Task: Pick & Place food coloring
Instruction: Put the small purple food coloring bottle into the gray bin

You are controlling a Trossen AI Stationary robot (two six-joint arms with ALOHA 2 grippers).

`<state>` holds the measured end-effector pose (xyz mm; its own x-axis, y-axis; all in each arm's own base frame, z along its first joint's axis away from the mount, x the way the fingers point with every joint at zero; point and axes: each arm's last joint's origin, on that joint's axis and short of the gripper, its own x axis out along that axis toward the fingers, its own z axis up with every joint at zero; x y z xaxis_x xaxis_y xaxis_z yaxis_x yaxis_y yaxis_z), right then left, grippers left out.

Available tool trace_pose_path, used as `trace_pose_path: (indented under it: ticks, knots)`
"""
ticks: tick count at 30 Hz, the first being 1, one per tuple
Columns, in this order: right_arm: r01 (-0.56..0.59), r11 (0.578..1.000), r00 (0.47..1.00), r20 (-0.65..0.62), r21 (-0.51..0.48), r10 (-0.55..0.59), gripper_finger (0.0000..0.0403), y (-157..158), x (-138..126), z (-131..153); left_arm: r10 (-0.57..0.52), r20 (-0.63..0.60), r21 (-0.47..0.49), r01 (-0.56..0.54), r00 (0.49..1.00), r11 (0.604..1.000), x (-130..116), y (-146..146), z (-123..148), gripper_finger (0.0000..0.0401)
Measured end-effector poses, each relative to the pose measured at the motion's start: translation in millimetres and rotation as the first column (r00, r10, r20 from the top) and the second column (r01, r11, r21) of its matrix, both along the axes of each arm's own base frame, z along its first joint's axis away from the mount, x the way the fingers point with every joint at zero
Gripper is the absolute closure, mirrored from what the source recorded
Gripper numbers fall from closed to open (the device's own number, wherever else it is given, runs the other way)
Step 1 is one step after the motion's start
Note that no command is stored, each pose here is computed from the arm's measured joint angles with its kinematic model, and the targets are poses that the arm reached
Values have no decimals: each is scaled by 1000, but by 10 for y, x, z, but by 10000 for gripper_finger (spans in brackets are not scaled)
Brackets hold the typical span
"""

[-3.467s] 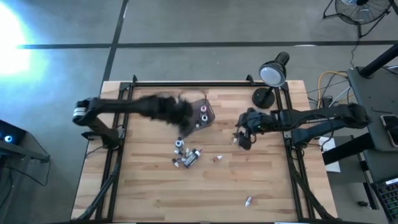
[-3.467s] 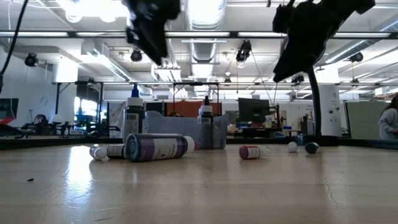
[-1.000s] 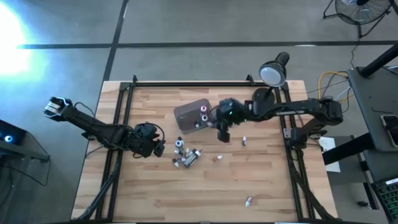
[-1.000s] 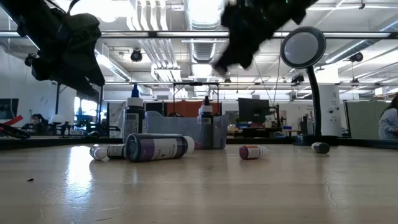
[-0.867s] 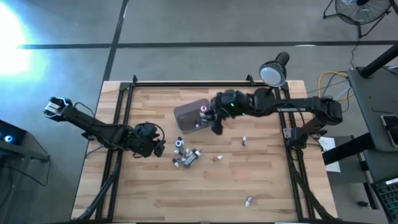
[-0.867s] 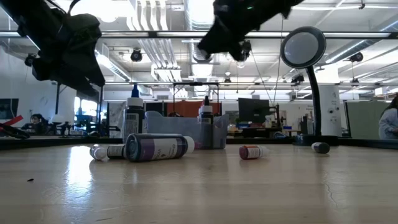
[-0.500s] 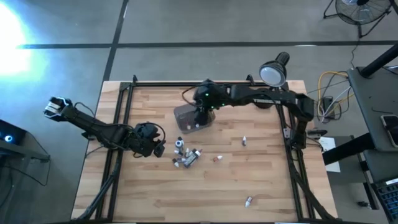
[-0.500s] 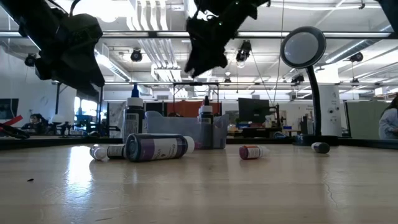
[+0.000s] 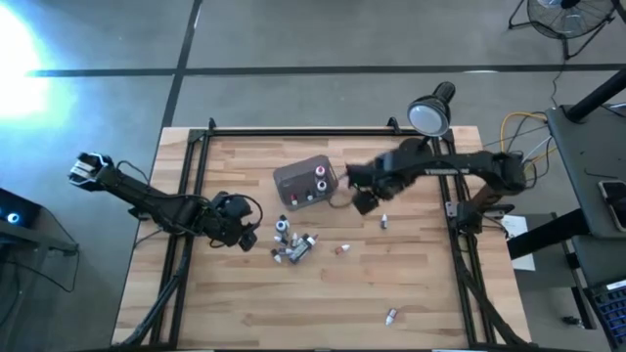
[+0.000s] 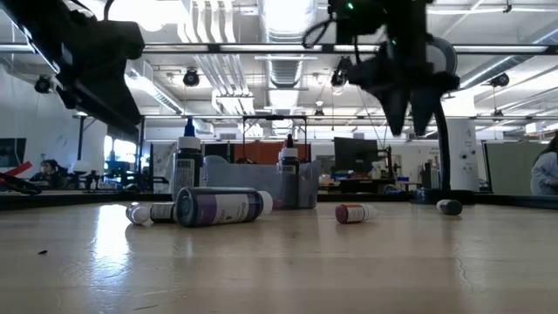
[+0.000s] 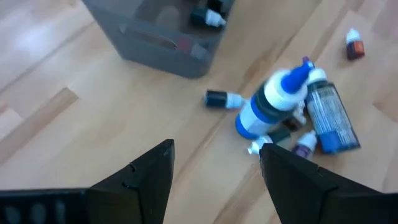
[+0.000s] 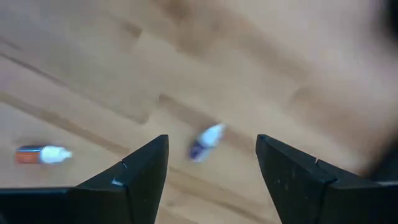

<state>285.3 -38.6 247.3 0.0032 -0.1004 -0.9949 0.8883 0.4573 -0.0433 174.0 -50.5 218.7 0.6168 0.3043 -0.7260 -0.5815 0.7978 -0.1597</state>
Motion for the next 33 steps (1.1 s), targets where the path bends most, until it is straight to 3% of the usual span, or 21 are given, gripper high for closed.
trace_pose_path:
  ticks: [6, 12, 24, 33]
  knots:
    - [258, 963, 955, 128, 75, -266, 168, 64, -323, -463, -44, -24, -55, 43, 999, 998, -1, -16, -9, 188]
    - [393, 914, 907, 118, 105, -404, 180, 125, -549, -693, -40, -23, -78, 38, 999, 996, -1, -20, -10, 188]
    - [433, 899, 893, 108, 57, -437, 186, 130, -618, -807, 9, 0, -68, -9, 1000, 998, 26, 34, 0, 188]
    - [510, 858, 851, 108, 66, -514, 186, 132, -655, -880, 66, 25, -78, -64, 997, 995, 68, 129, 13, 188]
